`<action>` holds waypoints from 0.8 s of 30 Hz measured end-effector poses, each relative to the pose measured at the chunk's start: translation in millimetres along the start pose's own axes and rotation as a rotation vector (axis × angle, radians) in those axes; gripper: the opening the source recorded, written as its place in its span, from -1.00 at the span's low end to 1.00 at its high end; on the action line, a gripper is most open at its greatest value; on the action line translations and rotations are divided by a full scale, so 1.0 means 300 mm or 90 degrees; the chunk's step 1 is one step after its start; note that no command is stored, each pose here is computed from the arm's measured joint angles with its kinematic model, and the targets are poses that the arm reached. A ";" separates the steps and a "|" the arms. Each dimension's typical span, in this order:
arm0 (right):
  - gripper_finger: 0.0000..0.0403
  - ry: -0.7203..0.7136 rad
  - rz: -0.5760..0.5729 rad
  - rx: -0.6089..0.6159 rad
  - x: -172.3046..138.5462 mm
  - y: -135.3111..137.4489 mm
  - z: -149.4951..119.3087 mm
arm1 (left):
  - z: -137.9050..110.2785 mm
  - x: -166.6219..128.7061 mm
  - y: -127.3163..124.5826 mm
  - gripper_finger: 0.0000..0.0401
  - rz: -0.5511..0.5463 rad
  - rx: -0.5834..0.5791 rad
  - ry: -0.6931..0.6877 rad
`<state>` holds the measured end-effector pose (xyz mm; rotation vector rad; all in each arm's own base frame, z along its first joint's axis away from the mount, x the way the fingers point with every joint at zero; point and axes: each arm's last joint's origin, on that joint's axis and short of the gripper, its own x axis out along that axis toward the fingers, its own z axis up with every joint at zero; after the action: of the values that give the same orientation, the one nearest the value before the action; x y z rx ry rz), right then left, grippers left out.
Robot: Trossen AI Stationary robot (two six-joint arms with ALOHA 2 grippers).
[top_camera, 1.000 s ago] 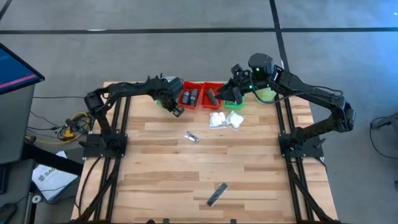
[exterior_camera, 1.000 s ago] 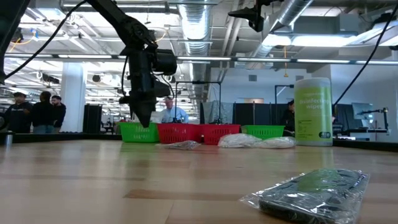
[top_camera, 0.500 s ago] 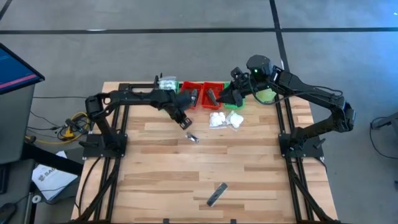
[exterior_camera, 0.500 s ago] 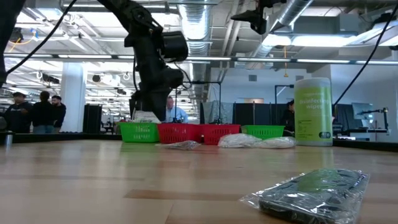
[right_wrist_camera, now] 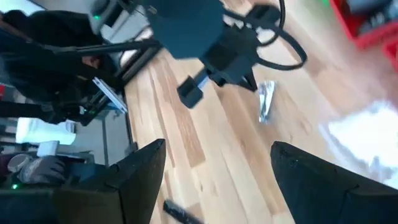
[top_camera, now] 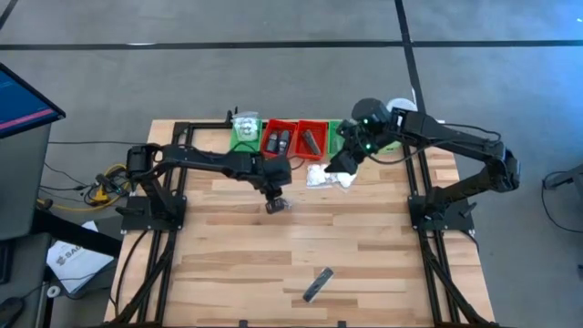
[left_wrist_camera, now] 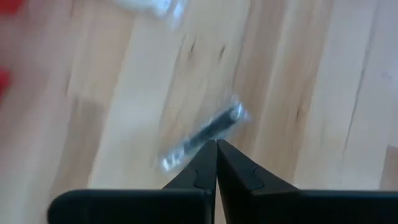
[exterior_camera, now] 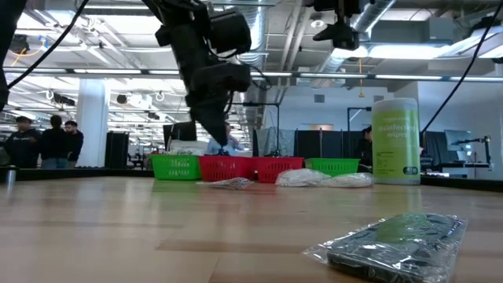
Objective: Pick & Place Travel size toiletries
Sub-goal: Put the nail cutter into the right green basket
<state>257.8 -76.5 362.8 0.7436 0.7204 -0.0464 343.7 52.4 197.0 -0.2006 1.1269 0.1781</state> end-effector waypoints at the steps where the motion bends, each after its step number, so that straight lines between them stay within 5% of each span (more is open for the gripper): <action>1: 0.39 0.003 -0.004 0.010 0.005 0.009 -0.006 | 0.006 0.000 -0.005 -0.96 -0.002 0.024 -0.012; 6: 0.39 -0.003 -0.035 0.030 0.028 0.057 -0.035 | 0.019 0.000 -0.015 -0.77 -0.004 0.128 -0.040; 15: 0.39 -0.009 -0.027 0.055 0.061 0.144 -0.080 | -0.051 0.056 -0.011 0.07 -0.015 0.239 -0.017; 19: 0.39 -0.009 -0.029 0.065 0.068 0.163 -0.093 | -0.074 0.081 -0.007 0.37 -0.005 0.245 -0.030; 24: 0.39 -0.007 -0.027 0.068 0.072 0.172 -0.100 | -0.075 0.090 -0.006 0.50 -0.001 0.245 -0.053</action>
<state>271.4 -14.5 365.4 0.8295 0.7272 -0.1277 335.9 46.1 163.3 0.1471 1.0564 -0.0344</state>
